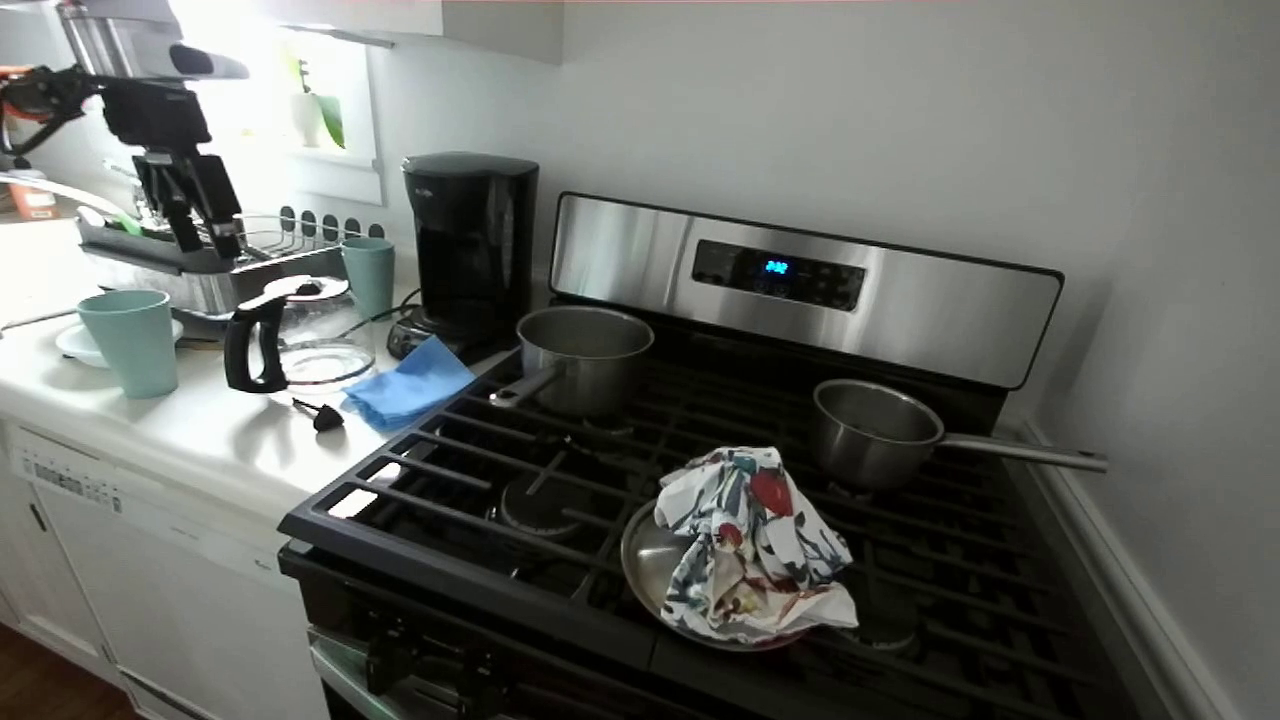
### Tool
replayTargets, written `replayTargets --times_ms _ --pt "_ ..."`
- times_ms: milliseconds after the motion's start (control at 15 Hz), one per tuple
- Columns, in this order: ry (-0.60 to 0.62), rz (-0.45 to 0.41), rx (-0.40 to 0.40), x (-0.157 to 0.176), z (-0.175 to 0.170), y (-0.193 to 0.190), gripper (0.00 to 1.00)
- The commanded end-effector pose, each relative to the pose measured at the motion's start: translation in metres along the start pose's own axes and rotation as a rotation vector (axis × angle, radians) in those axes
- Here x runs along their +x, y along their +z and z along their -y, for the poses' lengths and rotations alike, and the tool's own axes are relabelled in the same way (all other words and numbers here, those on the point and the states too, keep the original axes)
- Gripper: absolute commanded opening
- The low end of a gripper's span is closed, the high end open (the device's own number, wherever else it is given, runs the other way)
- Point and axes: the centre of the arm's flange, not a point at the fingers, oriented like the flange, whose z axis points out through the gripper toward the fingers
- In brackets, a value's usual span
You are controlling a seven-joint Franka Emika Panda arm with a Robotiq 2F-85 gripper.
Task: Put the transparent kettle on the stove
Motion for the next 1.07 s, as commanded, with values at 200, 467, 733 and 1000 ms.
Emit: replayTargets --times_ms 200,467,733,1000 --pt "-0.152 0.003 0.161 0.017 0.0 0.048 1.0" --pt "-0.221 0.017 0.273 0.019 0.004 0.068 1.0" --pt "-0.24 0.071 0.307 0.026 -0.001 0.095 1.0" --pt "-0.238 0.108 0.366 0.031 -0.004 0.117 0.99"
